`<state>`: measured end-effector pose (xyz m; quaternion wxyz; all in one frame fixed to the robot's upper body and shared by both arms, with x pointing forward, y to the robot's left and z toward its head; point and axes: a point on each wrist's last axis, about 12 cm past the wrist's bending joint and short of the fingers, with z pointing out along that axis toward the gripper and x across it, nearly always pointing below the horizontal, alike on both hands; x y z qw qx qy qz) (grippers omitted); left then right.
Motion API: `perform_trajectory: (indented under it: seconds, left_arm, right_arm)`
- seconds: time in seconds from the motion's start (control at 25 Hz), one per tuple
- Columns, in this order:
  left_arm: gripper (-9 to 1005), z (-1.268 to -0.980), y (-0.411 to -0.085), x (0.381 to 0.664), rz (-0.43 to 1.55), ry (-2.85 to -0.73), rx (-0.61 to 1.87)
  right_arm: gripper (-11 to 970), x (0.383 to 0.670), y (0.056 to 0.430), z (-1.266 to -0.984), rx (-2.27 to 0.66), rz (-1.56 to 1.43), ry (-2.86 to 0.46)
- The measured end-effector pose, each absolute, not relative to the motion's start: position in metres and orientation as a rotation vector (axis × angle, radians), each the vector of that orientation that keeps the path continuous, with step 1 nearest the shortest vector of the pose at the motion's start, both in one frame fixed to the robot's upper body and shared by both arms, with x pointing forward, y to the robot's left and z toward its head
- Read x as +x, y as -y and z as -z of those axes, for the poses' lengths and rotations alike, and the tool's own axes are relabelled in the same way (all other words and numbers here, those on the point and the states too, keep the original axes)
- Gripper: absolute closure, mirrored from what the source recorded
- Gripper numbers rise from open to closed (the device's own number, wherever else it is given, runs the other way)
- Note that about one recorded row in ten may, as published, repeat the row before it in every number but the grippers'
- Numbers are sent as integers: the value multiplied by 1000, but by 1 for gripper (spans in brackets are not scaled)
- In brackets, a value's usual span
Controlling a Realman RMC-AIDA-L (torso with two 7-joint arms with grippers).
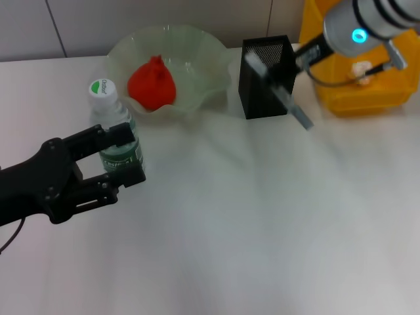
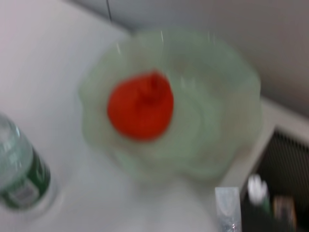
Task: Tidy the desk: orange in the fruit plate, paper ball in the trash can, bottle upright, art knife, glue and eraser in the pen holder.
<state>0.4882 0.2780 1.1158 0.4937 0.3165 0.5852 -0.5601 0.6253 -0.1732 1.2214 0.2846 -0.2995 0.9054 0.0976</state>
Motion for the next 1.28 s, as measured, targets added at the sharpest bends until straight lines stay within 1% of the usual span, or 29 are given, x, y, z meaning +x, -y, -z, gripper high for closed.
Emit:
perform_trajectory:
  seconds: [0.16,0.2,0.24,0.28,0.48,0.6,0.64,0.72,0.76,0.84,0.92,0.96,1.0,1.16,1.28]
  left_arm:
    - [223,-1117,-281,489,1347,-1411,751]
    - [223,-1117,-281,489,1347,-1411,751]
    - [223,-1117,-281,489,1345,-1410,748]
    - [223,-1118,-282,489,1342,-1408,743]
    - [223,-1119,-286,488,1328,-1393,711]
    - [223,-1118,-289,488,1317,-1389,693]
    - [223,-1118,-290,487,1310,-1391,681]
    - [223,-1117,-291,487,1308,-1392,676]
    - [223,-1116,-293,487,1303,-1391,658]
    - [223,-1115,-293,486,1301,-1389,647]
    - [223,-1113,-295,486,1289,-1380,629]
    - [223,-1113,-295,486,1284,-1377,623]
    - [223,-1112,-296,485,1280,-1375,620]
    - [223,-1110,-297,485,1265,-1377,610]
    - [223,-1110,-298,485,1263,-1378,609]
  right_arm:
    - [811,628,174,-1238,-791,-287,-2250]
    - [811,628,174,-1238,-791,-287,-2250]
    - [811,629,176,-1243,-773,-299,-2166]
    - [811,629,176,-1243,-773,-299,-2166]
    - [811,636,184,-1247,-739,-312,-1927]
    - [810,641,191,-1239,-723,-314,-1853]
    - [810,645,194,-1229,-721,-317,-1816]
    - [810,647,195,-1224,-728,-320,-1798]
    - [811,648,196,-1213,-735,-329,-1758]
    - [813,649,196,-1209,-739,-331,-1736]
    - [815,649,198,-1198,-743,-338,-1702]
    - [815,650,200,-1189,-734,-356,-1665]
    - [815,650,200,-1189,-734,-356,-1665]
    - [815,650,207,-1171,-715,-344,-1547]
    - [815,650,210,-1165,-701,-321,-1498]
